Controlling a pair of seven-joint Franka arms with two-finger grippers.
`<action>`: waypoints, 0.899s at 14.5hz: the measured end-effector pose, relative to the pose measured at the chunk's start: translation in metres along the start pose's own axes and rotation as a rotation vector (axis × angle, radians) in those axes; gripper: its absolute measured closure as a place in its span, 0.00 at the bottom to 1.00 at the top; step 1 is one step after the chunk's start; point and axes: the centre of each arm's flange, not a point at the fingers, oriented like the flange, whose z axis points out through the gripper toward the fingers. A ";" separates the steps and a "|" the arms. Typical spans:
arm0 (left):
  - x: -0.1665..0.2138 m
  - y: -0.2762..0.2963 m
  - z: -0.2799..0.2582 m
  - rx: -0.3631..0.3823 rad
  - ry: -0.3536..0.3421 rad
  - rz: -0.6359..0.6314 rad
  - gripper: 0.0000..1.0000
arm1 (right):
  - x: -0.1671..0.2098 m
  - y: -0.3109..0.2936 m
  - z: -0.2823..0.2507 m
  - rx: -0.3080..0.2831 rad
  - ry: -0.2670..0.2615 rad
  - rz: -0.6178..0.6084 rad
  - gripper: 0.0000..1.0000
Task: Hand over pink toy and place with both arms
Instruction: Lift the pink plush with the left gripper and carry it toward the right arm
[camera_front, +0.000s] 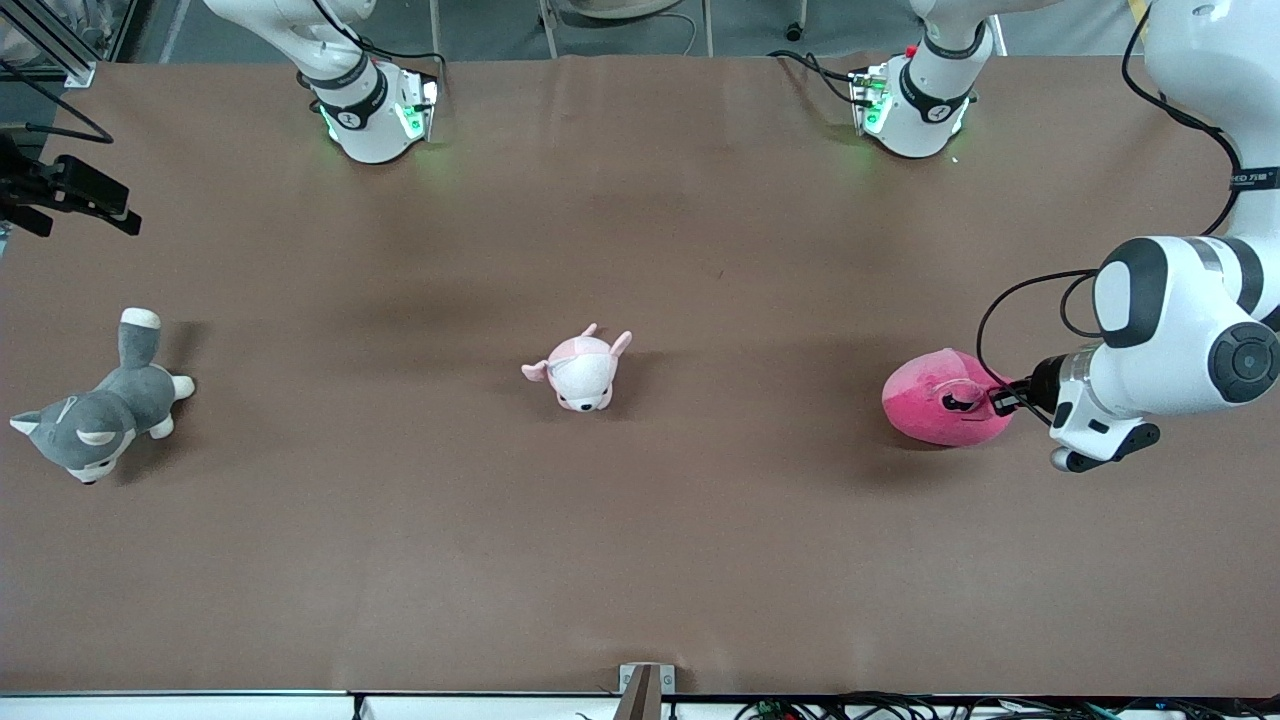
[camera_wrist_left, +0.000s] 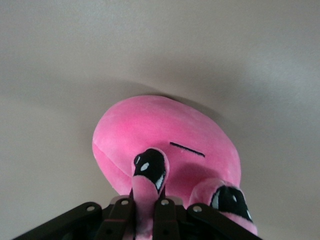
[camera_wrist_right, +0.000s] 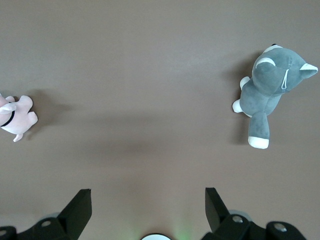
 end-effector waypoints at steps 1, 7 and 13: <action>-0.002 0.007 -0.005 -0.001 0.009 -0.001 0.88 | 0.000 0.000 0.000 0.000 0.000 0.000 0.00; -0.054 0.077 -0.098 0.009 -0.004 -0.020 0.88 | 0.000 0.000 0.000 0.000 0.001 0.000 0.00; -0.172 0.198 -0.178 -0.033 -0.001 -0.026 0.88 | 0.009 0.012 0.005 -0.005 0.012 0.022 0.00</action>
